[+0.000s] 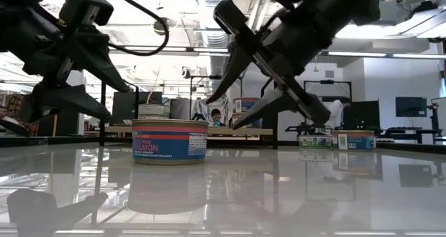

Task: Stack canned seafood by type on shelf
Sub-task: Put the blue tuna can on the shelf

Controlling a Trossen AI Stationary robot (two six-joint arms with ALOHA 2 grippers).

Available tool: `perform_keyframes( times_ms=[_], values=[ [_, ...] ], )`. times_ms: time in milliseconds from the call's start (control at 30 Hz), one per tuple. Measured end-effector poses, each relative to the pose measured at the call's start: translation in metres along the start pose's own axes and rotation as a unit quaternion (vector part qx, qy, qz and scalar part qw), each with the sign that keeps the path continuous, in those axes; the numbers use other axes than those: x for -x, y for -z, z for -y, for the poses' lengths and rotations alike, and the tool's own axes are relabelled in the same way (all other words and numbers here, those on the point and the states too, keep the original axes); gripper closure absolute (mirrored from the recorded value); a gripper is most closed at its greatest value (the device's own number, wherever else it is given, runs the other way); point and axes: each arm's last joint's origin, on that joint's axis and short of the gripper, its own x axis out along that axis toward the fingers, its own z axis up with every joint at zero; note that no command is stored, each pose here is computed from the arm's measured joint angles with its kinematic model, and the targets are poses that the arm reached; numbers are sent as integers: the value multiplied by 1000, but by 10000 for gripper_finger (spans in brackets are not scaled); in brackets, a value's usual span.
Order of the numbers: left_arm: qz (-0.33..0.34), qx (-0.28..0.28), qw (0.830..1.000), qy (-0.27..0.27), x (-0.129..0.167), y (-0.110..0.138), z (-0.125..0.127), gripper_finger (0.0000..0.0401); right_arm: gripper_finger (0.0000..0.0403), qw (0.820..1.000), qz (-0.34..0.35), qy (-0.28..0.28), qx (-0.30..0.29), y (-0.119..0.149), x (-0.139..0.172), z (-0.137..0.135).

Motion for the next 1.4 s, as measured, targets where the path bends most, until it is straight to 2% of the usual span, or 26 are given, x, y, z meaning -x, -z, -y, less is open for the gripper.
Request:
perform_keyframes(
  times_ms=[300, 600, 767, 1033, 1400],
  values=[
    [-3, -9, 1000, -5, -4, -6, -1, 198, 199, 1000, 5, 26, -4, -4, 3, -8],
    [6, -22, 1000, -10, -7, -12, -2, 198, 200, 999, 28, 15, -31, 7, 8, -10],
    [1, -23, 1000, -13, -9, -15, -2, 198, 201, 998, 41, -12, -40, 11, 9, -15],
    [-3, -26, 1000, -11, -9, -15, -2, 198, 218, 999, 22, 12, -28, 26, -23, -13],
    [-32, -17, 999, -4, -7, -10, -1, 198, 239, 1000, 21, 17, -15, 16, -26, -14]
  ],
)
